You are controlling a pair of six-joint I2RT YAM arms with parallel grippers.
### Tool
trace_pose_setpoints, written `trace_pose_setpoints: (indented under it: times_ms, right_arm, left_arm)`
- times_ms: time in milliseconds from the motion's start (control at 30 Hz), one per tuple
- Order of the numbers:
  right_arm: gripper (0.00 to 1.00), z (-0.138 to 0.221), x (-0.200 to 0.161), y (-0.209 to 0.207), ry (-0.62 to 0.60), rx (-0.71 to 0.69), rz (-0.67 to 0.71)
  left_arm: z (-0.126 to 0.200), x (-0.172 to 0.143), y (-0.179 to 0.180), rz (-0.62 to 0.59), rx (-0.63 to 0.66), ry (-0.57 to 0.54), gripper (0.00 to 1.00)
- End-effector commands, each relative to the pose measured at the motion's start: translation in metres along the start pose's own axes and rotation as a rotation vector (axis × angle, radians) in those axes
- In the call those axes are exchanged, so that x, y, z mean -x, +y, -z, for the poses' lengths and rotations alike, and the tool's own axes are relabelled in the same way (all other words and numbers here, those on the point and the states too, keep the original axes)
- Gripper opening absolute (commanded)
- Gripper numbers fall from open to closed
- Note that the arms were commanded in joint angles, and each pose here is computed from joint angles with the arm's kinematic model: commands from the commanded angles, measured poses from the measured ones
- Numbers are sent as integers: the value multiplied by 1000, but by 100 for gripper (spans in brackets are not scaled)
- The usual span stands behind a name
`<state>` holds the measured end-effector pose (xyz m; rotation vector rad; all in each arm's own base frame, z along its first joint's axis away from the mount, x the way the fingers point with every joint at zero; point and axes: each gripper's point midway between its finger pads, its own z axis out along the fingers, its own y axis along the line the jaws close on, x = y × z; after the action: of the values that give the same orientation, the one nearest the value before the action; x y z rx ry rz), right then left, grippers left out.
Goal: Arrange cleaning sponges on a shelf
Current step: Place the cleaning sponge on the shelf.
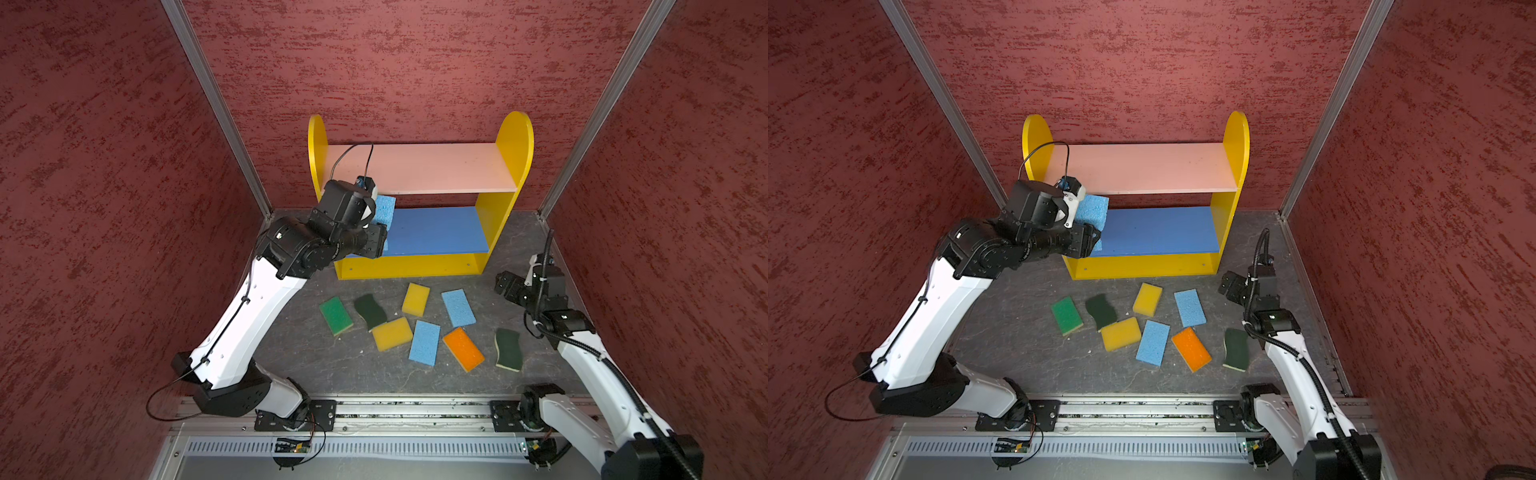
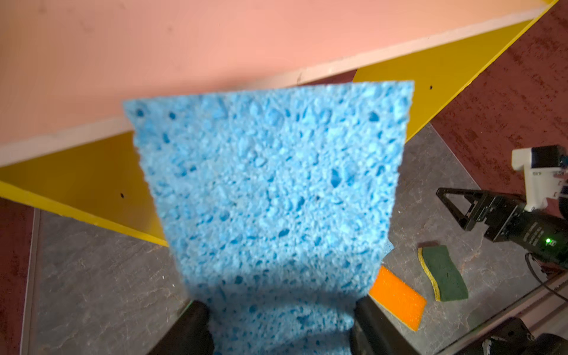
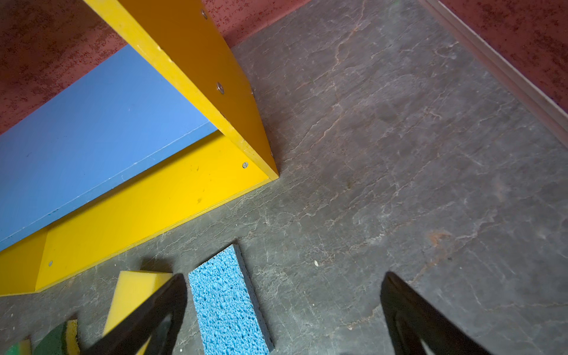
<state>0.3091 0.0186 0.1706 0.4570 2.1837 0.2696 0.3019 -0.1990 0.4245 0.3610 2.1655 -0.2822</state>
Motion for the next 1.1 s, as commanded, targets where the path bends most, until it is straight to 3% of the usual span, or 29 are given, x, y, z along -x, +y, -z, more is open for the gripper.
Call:
trace_pose_setpoints:
  times_ms: [0, 367, 600, 967, 1067]
  right_arm:
    - [99, 4, 9, 5, -22, 11, 16]
    - [99, -1, 8, 6, -12, 11, 15]
    - [99, -5, 7, 4, -7, -1, 12]
    - [99, -1, 18, 3, -55, -13, 38]
    - [99, 3, 24, 18, -61, 57, 78]
  left_arm:
    - [14, 42, 6, -26, 30, -164, 64]
    - [7, 99, 38, 37, 152, -364, 66]
    - [-9, 125, 38, 7, 142, -443, 67]
    - [-41, 128, 61, 33, 223, -414, 67]
    - [-45, 128, 70, 56, 253, -407, 68]
